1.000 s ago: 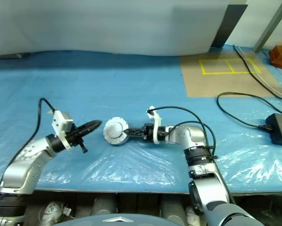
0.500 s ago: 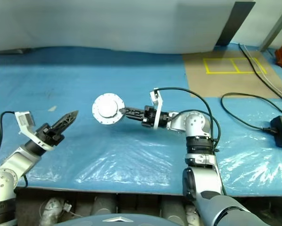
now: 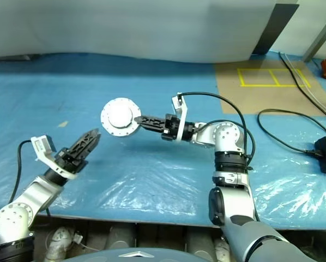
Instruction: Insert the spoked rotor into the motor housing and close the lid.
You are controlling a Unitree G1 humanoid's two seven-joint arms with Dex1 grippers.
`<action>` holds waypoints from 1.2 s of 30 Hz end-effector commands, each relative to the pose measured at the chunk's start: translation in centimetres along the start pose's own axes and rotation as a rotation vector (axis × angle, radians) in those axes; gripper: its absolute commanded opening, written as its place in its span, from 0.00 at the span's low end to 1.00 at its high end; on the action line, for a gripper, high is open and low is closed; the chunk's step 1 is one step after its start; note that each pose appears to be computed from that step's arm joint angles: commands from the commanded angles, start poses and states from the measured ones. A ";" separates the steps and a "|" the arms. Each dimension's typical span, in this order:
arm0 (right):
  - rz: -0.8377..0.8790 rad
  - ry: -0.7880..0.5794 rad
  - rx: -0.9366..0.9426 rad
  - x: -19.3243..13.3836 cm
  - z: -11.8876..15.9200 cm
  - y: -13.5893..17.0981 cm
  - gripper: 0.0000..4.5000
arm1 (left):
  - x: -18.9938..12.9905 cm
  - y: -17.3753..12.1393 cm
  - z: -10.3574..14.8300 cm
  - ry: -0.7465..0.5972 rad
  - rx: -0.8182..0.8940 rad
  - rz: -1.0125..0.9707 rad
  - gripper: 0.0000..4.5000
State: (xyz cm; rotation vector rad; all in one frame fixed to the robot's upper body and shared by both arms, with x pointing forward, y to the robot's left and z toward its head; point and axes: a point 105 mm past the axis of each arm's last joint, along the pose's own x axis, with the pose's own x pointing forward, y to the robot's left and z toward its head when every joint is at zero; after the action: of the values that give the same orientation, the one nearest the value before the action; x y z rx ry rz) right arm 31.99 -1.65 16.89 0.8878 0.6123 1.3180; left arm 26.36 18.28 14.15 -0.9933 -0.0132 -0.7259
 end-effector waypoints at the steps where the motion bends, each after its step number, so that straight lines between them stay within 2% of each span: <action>1: 0.094 -0.022 -0.067 0.4 1.0 2.4 0.31 | 1.1 -2.4 0.1 0.006 0.030 -0.106 0.99; 5: 0.087 -0.024 -0.067 0.4 0.9 2.4 0.31 | 2.2 -3.0 -0.5 0.023 0.013 -0.141 0.99; 8: 0.086 -0.024 -0.067 0.4 0.8 2.3 0.31 | 2.9 -1.8 -1.2 0.034 -0.022 -0.109 0.99; 12: 0.084 -0.024 -0.067 0.5 0.8 2.3 0.31 | 4.0 -0.1 -0.9 -0.009 -0.055 -0.068 0.99; 20: 0.076 -0.029 -0.066 0.5 0.8 2.2 0.31 | 6.8 -1.8 -2.5 -0.008 -0.101 -0.158 0.99; 33: 0.062 -0.029 -0.066 0.6 0.6 1.9 0.31 | 6.5 -1.0 -2.2 -0.023 -0.083 -0.123 0.99; 36: 0.060 -0.031 -0.063 0.6 0.7 1.8 0.31 | 6.6 -1.3 -2.9 -0.004 -0.088 -0.142 0.80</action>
State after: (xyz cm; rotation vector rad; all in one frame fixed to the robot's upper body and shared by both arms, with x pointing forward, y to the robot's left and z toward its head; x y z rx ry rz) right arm 32.07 -1.36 16.25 0.8785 0.6333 1.2827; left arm 30.21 12.39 14.76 -1.1046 -0.0216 -0.8182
